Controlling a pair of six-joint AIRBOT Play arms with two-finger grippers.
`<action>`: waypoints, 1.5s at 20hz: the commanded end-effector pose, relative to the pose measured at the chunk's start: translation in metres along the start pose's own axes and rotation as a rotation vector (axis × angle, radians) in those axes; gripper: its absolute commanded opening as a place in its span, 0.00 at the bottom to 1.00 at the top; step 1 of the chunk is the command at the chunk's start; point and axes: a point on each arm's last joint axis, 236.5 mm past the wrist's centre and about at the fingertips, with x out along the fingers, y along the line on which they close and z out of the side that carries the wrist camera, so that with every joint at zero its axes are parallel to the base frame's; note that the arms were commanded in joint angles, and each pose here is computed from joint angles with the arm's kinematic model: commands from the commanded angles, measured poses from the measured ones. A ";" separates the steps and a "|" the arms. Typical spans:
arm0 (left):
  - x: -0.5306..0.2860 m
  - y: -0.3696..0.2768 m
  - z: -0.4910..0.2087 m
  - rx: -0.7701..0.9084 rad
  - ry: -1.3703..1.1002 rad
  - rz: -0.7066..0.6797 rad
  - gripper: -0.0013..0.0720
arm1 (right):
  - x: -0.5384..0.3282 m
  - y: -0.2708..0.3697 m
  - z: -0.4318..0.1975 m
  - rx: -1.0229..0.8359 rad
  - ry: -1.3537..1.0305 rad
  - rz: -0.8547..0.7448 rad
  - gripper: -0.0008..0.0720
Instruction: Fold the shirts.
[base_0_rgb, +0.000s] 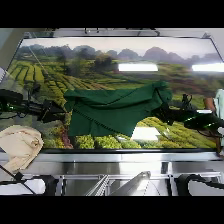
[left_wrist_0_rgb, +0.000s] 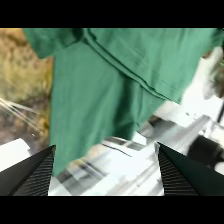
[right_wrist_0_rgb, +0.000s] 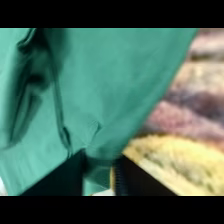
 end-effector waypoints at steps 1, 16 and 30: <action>0.005 0.016 0.007 -0.011 -0.049 0.056 0.99 | 0.002 0.014 0.010 0.026 -0.050 0.047 0.16; 0.073 -0.016 0.085 0.160 0.003 0.103 0.05 | 0.003 0.015 0.006 -0.024 -0.038 0.044 0.03; -0.200 -0.184 0.022 0.465 -0.467 0.086 0.05 | -0.349 0.225 0.144 -0.407 -0.636 0.405 0.03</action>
